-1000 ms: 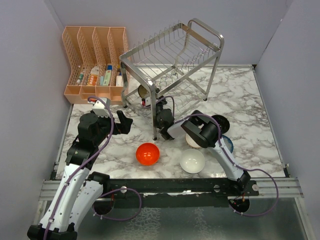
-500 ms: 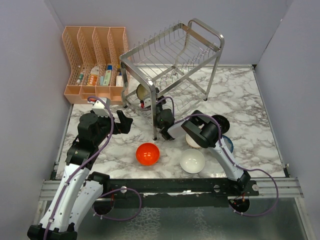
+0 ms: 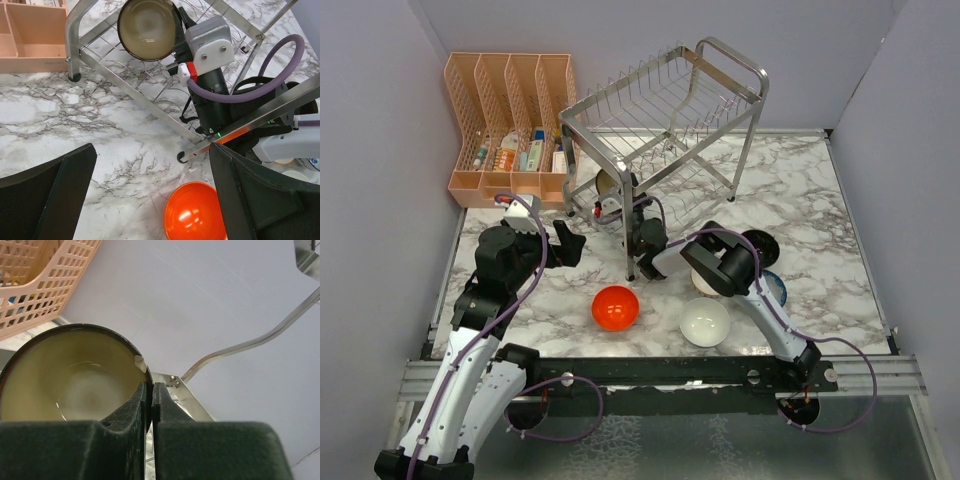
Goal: Load the bowls into the dish rack
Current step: Place the bowl in the dish rack.
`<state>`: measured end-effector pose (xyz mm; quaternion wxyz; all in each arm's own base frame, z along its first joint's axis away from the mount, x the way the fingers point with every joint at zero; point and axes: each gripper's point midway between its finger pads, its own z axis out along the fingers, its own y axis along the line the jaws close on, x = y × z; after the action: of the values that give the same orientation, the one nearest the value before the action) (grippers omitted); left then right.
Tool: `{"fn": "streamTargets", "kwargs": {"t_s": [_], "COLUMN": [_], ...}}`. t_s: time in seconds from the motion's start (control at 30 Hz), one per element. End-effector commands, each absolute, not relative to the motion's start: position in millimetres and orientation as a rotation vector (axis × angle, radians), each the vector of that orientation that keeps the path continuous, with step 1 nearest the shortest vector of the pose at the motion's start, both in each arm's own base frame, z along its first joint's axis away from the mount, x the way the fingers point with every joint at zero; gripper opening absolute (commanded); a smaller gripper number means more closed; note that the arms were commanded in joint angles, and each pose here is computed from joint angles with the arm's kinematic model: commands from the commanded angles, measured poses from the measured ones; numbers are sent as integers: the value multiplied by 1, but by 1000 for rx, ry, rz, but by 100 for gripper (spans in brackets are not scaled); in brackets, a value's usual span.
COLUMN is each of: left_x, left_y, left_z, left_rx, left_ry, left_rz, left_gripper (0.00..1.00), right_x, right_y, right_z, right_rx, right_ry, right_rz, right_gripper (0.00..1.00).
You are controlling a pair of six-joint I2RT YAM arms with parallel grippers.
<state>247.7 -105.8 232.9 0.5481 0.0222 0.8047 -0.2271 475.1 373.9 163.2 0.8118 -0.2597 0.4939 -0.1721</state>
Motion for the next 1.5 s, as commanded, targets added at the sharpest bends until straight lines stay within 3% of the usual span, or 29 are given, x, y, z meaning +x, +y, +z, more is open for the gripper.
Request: {"fn": "streamTargets", "kwargs": {"t_s": [0.0, 0.27, 0.67, 0.93, 1.07, 1.17, 1.23, 1.3, 1.4, 1.47], "left_x": [251, 250, 254, 259, 265, 273, 280, 287, 301, 310], "left_y": [-103, -102, -99, -98, -97, -97, -101, -104, -109, -110], "left_z": [239, 239, 229, 224, 216, 209, 209, 209, 211, 211], "left_rx": [39, 43, 0, -20, -84, -161, -205, -274, -367, -427], "left_ry": [1874, 1874, 1909, 1920, 1951, 1975, 1979, 1973, 1941, 1911], "left_rz": [-521, -512, -496, -488, -486, -496, -525, -563, -618, -644], "left_gripper": [98, 98, 99, 98, 93, 70, 41, 18, 0, 0], "right_x": [463, 453, 446, 443, 448, 449, 450, 450, 450, 450], "right_y": [355, 362, 378, 382, 378, 377, 378, 378, 377, 378], "right_z": [199, 199, 188, 193, 196, 197, 195, 193, 192, 191], "right_rx": [-404, -528, -654, -662, -616, -585, -581, -580, -571, -571], "right_ry": [911, 811, 821, 815, 831, 847, 859, 868, 879, 887], "right_rz": [-455, -535, -431, -384, -394, -374, -355, -342, -330, -319], "right_gripper": [1, 1, 18, 21, 23, 24, 24, 24, 24, 25]}}
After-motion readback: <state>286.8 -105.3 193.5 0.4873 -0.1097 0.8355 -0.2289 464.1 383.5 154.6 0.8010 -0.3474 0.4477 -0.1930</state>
